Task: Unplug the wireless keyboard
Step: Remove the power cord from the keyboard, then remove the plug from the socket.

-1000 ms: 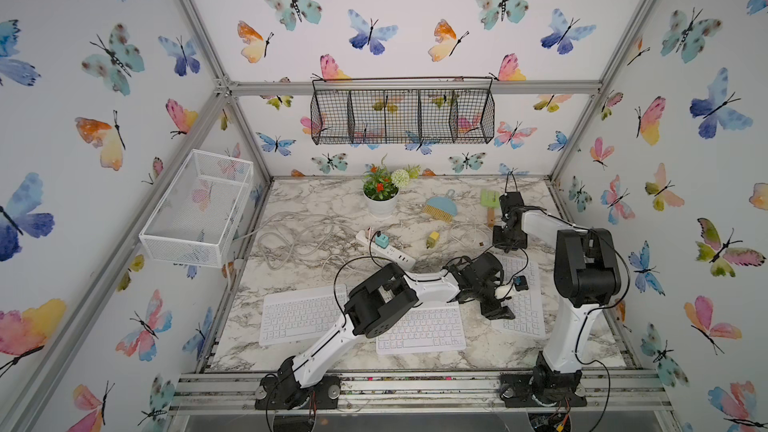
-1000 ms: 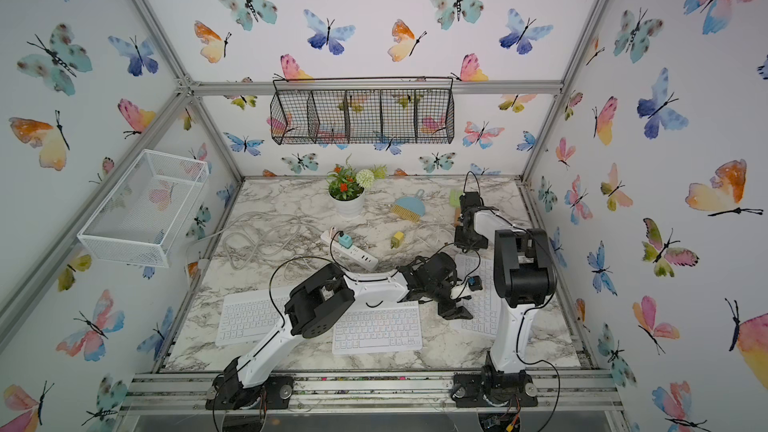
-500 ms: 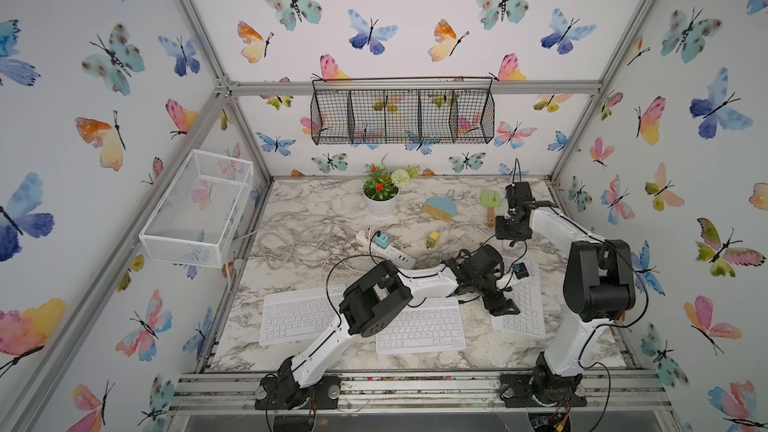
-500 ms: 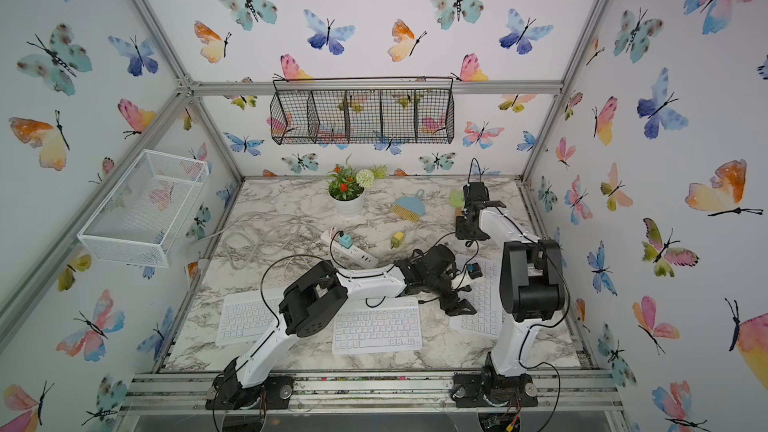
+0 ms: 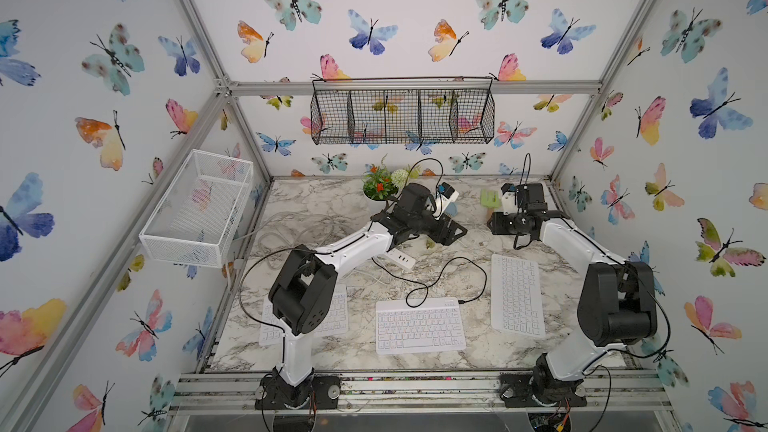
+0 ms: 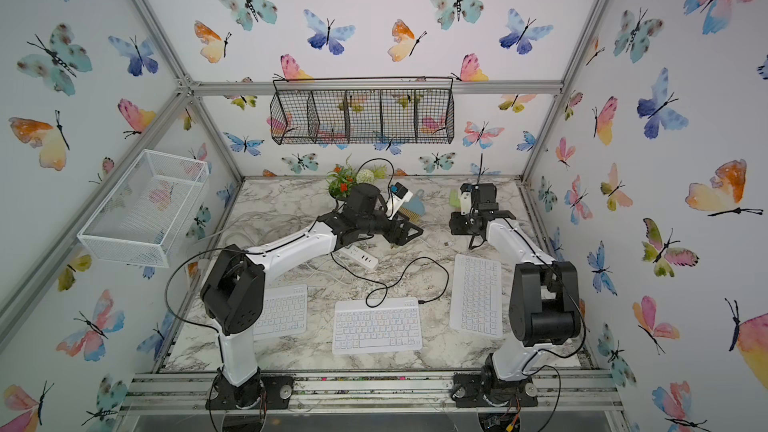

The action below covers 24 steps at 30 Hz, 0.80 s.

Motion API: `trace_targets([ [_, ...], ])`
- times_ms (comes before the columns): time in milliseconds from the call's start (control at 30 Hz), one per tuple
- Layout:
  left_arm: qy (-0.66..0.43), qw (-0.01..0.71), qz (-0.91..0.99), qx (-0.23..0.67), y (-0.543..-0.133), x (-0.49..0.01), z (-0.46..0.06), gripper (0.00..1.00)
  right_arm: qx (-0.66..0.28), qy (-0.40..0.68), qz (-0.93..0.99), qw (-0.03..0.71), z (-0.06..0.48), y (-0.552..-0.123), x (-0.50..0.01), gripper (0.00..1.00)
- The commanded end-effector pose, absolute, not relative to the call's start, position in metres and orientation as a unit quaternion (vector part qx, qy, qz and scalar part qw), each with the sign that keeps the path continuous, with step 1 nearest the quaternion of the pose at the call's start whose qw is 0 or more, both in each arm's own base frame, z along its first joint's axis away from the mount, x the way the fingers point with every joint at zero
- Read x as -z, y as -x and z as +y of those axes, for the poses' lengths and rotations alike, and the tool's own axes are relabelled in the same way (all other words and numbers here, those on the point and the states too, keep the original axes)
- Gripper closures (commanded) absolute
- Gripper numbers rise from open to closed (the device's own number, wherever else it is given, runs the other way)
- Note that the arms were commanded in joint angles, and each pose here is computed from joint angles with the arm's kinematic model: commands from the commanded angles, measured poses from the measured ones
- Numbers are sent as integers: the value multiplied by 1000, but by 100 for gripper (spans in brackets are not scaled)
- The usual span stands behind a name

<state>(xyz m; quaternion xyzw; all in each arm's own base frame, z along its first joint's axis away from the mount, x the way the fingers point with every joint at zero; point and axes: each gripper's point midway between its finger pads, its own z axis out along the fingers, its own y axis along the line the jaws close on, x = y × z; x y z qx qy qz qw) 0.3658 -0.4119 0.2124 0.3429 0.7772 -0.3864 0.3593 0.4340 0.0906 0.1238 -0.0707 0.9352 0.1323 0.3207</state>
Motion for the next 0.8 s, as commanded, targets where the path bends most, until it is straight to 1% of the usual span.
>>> trace_targets([
  [0, -279, 327, 833, 349, -364, -195, -364, 23, -200, 121, 899, 371, 127, -442, -141, 57],
  [133, -198, 342, 861, 319, -376, -194, -310, 23, -190, 175, 883, 391, 155, -435, -144, 56],
  [300, -93, 329, 891, 298, -389, -179, -243, 26, -181, 246, 863, 402, 188, -415, -144, 55],
  [400, -49, 331, 895, 293, -390, -175, -212, 26, -192, 277, 851, 403, 206, -402, -138, 54],
  [600, 14, 327, 903, 279, -385, -162, -166, 28, -211, 356, 804, 427, 256, -379, -137, 54],
  [767, 68, 321, 903, 277, -382, -147, -136, 29, -216, 387, 788, 427, 286, -378, -132, 54],
])
